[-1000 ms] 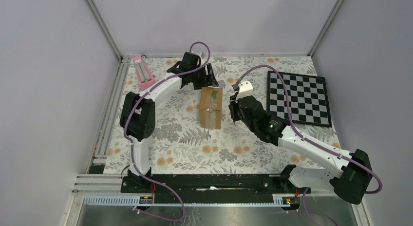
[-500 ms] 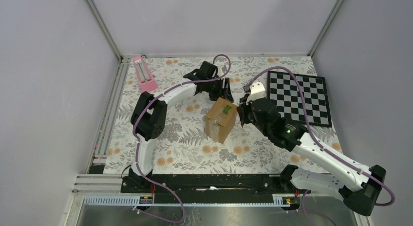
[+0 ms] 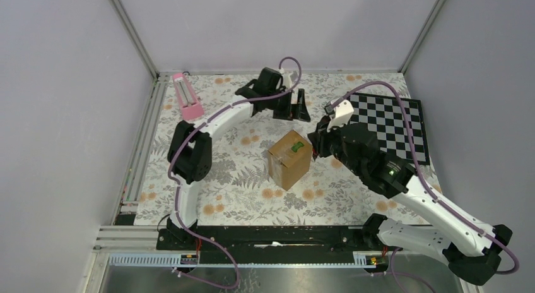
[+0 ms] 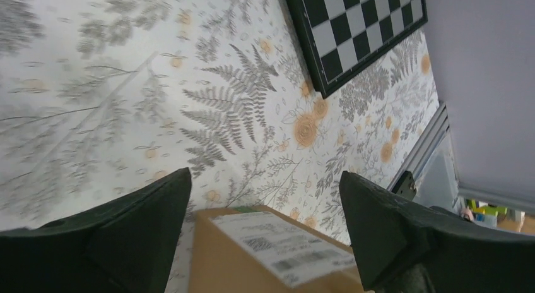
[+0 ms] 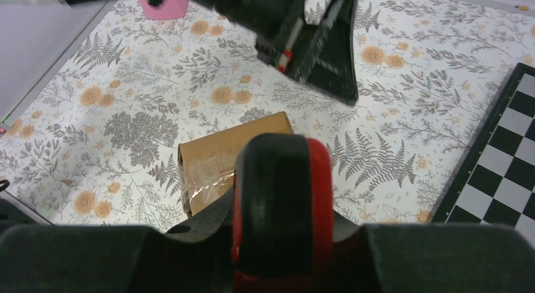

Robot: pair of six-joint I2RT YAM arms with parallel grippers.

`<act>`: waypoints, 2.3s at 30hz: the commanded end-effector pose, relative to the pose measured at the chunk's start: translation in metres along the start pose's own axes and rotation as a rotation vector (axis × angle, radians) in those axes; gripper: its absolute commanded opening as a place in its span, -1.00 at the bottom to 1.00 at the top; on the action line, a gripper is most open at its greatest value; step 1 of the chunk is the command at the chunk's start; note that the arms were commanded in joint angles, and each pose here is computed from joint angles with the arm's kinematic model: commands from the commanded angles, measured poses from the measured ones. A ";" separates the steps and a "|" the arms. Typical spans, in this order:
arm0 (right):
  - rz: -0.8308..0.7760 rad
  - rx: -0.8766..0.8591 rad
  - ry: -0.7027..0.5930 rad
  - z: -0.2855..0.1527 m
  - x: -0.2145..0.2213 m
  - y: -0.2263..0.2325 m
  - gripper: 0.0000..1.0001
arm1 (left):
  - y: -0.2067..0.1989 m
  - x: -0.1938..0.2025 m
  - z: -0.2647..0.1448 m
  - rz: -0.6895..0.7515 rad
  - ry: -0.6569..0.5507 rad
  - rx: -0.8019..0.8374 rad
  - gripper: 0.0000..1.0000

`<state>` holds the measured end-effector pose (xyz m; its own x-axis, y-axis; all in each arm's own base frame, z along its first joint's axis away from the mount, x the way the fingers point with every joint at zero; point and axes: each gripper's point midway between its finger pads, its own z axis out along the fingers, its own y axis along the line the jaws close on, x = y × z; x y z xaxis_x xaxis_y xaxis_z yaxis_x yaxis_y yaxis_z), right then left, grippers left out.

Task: Unpack the express box

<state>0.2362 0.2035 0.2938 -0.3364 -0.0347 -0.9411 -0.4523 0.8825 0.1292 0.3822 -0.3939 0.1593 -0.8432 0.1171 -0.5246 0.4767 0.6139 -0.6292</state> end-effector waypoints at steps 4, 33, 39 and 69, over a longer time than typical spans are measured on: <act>0.030 -0.120 -0.110 0.001 -0.045 0.027 -1.00 | -0.010 -0.031 -0.099 0.089 -0.117 0.064 0.98; 0.036 -0.277 -0.220 0.026 -0.042 0.059 -1.00 | -0.039 0.097 -0.072 -0.157 -0.012 0.157 0.82; 0.014 -0.371 -0.285 0.017 -0.039 0.076 -1.00 | -0.021 0.105 -0.065 -0.184 0.001 0.062 0.67; -0.167 -0.447 -0.589 -0.004 -0.018 0.090 -1.00 | -0.022 0.126 -0.050 -0.191 0.079 0.091 0.59</act>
<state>0.2047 0.2800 0.2885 0.1099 0.1399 -0.9841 -0.7756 0.6312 0.0031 0.2539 -0.3578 0.1655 -0.9255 0.0535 -0.3750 0.3512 0.4921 -0.7966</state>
